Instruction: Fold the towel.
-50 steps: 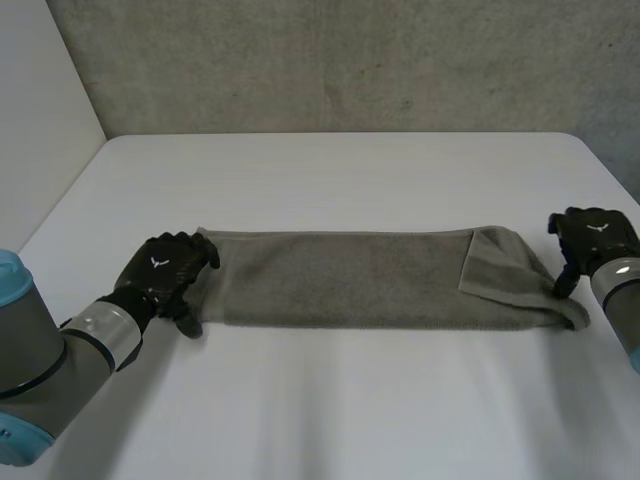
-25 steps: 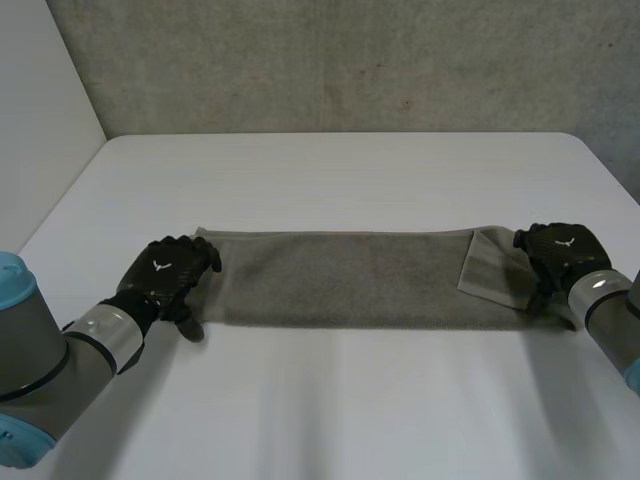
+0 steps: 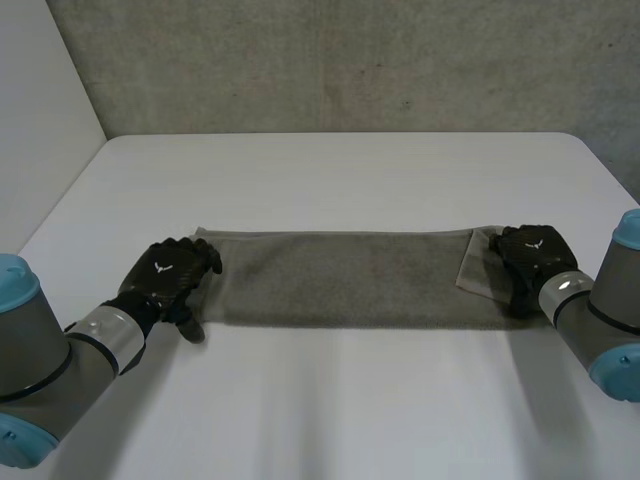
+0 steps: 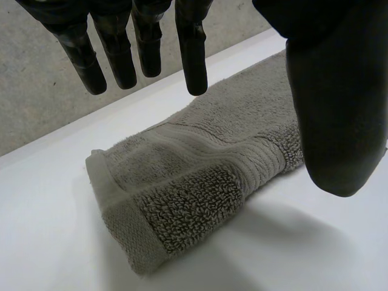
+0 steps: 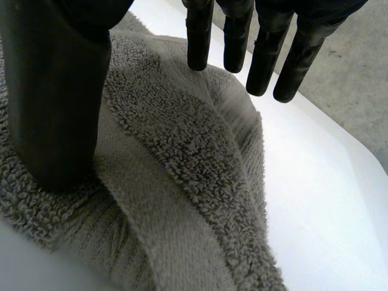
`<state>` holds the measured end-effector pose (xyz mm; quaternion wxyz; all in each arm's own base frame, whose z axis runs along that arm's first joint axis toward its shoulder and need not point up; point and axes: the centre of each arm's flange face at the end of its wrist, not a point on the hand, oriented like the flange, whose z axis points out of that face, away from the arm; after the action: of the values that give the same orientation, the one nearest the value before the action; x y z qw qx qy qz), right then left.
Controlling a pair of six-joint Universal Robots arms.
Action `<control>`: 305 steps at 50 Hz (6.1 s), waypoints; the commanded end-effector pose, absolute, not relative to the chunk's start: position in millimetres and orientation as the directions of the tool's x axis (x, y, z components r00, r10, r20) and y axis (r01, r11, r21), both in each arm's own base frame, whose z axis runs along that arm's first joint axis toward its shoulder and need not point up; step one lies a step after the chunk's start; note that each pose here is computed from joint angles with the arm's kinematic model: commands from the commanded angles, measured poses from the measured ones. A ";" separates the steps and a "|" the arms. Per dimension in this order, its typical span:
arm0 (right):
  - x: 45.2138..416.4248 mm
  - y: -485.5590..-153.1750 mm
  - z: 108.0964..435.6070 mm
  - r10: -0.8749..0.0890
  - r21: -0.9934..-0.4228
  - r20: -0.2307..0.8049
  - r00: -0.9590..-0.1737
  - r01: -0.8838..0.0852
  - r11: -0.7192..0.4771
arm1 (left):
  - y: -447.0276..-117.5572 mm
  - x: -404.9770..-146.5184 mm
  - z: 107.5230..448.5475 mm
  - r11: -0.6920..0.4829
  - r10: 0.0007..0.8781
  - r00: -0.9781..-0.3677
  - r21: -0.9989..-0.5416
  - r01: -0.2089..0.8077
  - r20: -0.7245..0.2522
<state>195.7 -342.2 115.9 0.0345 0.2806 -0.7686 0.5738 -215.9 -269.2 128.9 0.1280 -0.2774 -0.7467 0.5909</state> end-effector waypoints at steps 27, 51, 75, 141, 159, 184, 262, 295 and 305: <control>154.5 -416.0 141.0 0.036 -0.873 0.466 -0.884 -0.452 0.184 | -269.0 -215.7 125.8 0.158 0.566 -0.814 -0.951 0.265 -0.133; 170.7 -362.0 169.6 -0.259 -0.851 0.413 -0.873 -0.471 0.232 | -268.1 -215.6 128.5 0.151 0.564 -0.814 -0.953 0.263 -0.135; 145.4 -342.3 113.6 -0.412 -0.784 0.448 -0.794 -0.570 0.247 | -268.7 -215.2 129.1 0.151 0.562 -0.816 -0.954 0.259 -0.133; 331.9 -239.6 178.8 -0.585 -0.784 0.515 -0.627 -0.620 -0.026 | -299.8 -233.8 200.7 0.052 0.501 -0.860 -0.995 -0.084 0.099; 160.8 -352.1 174.9 -0.298 -0.845 0.428 -0.853 -0.495 0.204 | -287.5 -242.9 184.9 0.102 0.523 -0.845 -0.993 -0.066 0.110; 86.4 -428.4 200.8 -0.198 -0.966 -0.133 -0.971 0.082 0.247 | -288.4 -238.4 174.7 0.133 0.509 -0.852 -0.989 -0.061 0.121; 428.5 -200.0 159.7 -0.890 -0.927 0.122 -0.440 -0.370 0.055 | -316.8 -197.5 183.4 0.094 0.355 -0.926 -0.990 -0.101 0.128; 249.3 -245.5 164.3 -0.593 -0.928 0.149 -0.791 -0.318 0.192 | -256.6 -320.7 149.8 0.165 0.741 -0.662 -0.986 0.014 0.115; 253.7 -242.2 135.2 -0.618 -0.919 0.207 -0.759 -0.367 0.142 | -282.0 -330.5 128.1 0.175 0.649 -0.754 -0.984 0.024 0.097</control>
<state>251.5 -242.4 151.2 -0.1230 0.3103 -0.7515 0.5691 -328.4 -266.1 139.0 0.2916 -0.2587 -0.7079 0.5890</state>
